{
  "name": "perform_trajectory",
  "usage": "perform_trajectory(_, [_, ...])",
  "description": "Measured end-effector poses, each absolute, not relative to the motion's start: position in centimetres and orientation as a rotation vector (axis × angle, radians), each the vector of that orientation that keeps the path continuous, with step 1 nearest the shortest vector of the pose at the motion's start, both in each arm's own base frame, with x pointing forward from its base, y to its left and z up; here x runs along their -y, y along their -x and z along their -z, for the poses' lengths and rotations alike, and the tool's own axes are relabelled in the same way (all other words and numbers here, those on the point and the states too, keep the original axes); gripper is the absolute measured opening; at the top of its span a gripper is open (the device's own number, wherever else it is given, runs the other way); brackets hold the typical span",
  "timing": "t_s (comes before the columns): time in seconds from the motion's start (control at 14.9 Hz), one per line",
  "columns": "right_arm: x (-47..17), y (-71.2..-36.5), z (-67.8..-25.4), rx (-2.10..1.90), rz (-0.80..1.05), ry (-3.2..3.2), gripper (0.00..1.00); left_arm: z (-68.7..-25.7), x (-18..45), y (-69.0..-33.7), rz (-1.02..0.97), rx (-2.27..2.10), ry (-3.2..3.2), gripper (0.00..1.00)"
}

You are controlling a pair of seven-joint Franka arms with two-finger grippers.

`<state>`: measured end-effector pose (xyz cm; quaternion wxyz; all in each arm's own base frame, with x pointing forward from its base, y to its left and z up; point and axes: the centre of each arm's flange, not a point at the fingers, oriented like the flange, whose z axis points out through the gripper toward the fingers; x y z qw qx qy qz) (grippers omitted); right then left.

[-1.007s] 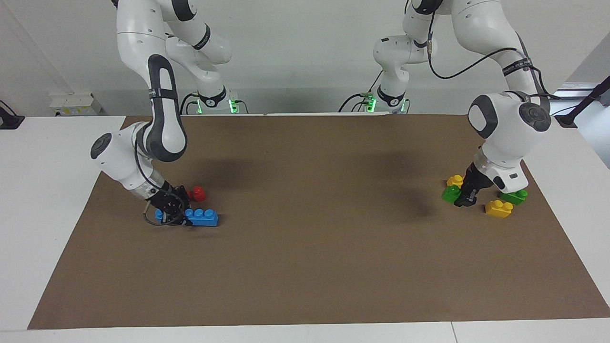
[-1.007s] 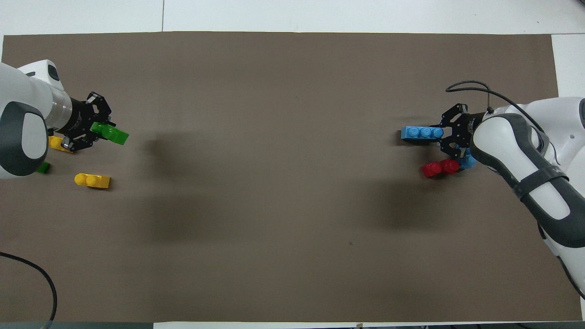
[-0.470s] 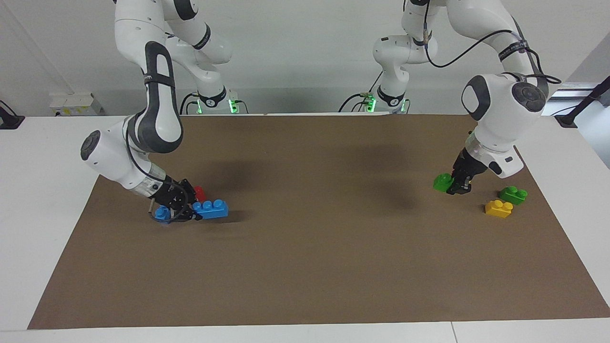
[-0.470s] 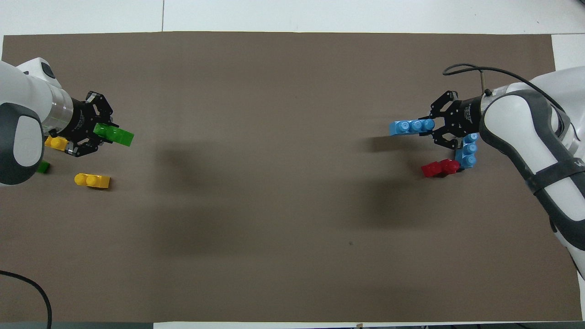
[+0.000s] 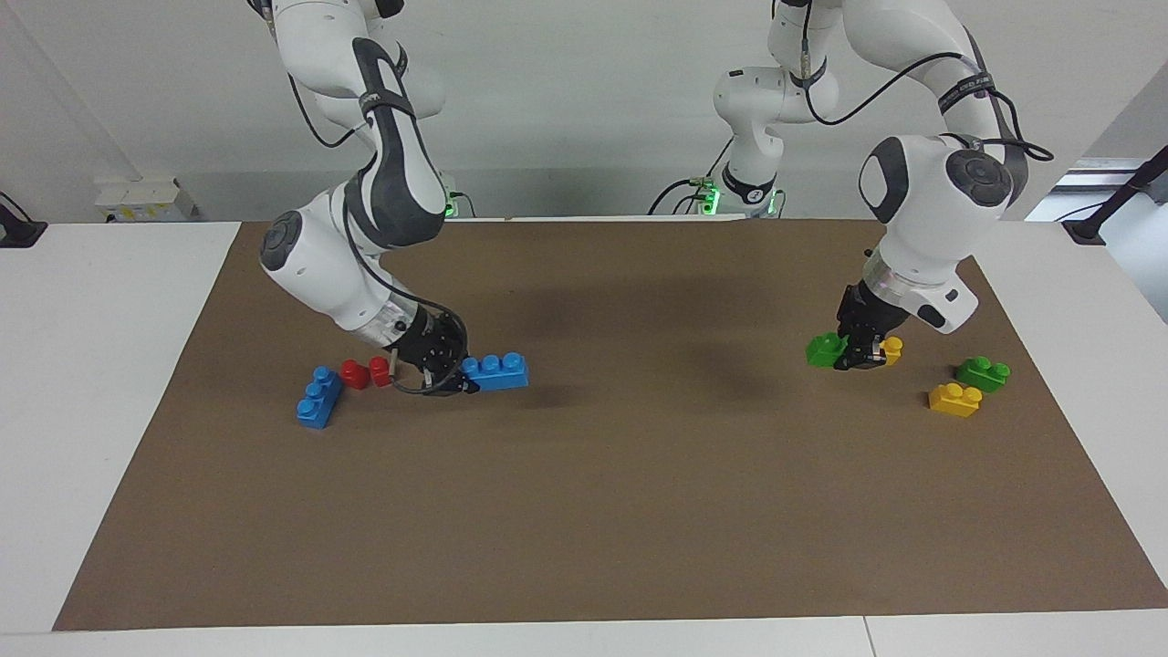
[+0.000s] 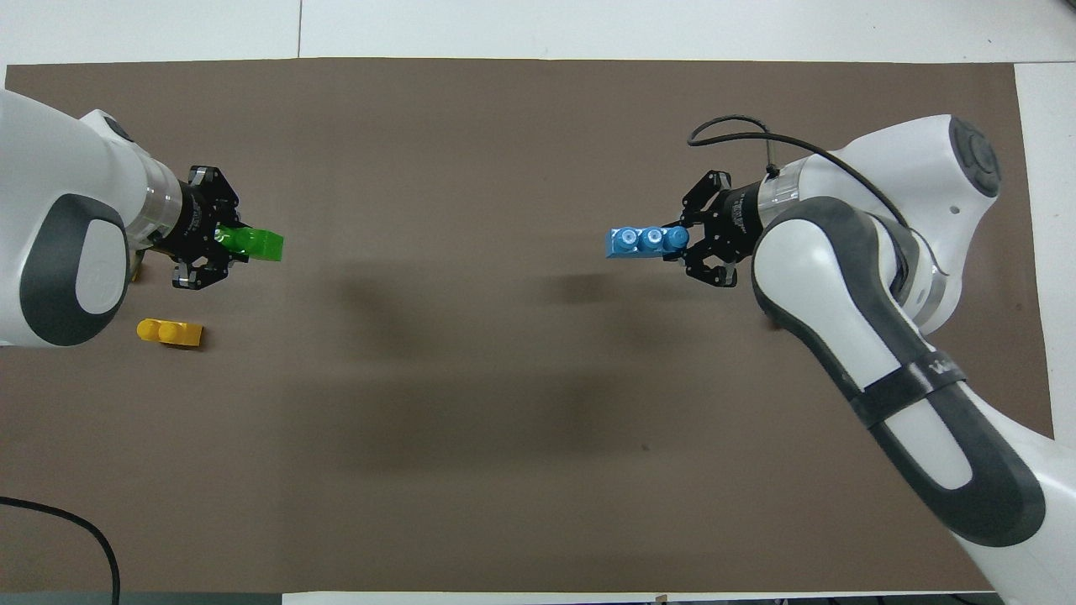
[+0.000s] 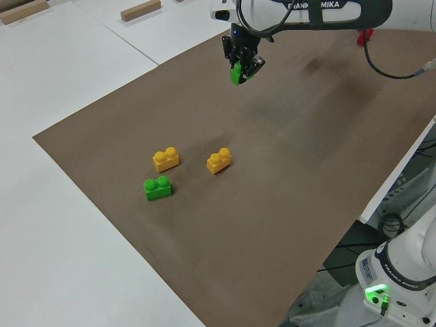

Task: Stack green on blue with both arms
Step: 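Lift the green brick with the left gripper while the right gripper lifts blue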

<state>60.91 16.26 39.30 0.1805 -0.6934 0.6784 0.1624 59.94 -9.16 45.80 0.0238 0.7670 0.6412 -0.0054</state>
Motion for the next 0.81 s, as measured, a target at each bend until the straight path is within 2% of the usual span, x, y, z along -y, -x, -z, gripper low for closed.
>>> perform_trajectory(0.34, [-21.6,-56.8,-35.4,-1.868,-0.449,2.064,0.35,-46.0,15.3,-58.5,0.026,-2.043,-2.325,0.34])
perform_trajectory(0.81, [-26.3,-52.8,-33.4,-1.938,-0.404,2.023,0.35,-45.2,24.9,-54.5,0.034,-2.133,-2.239,0.34])
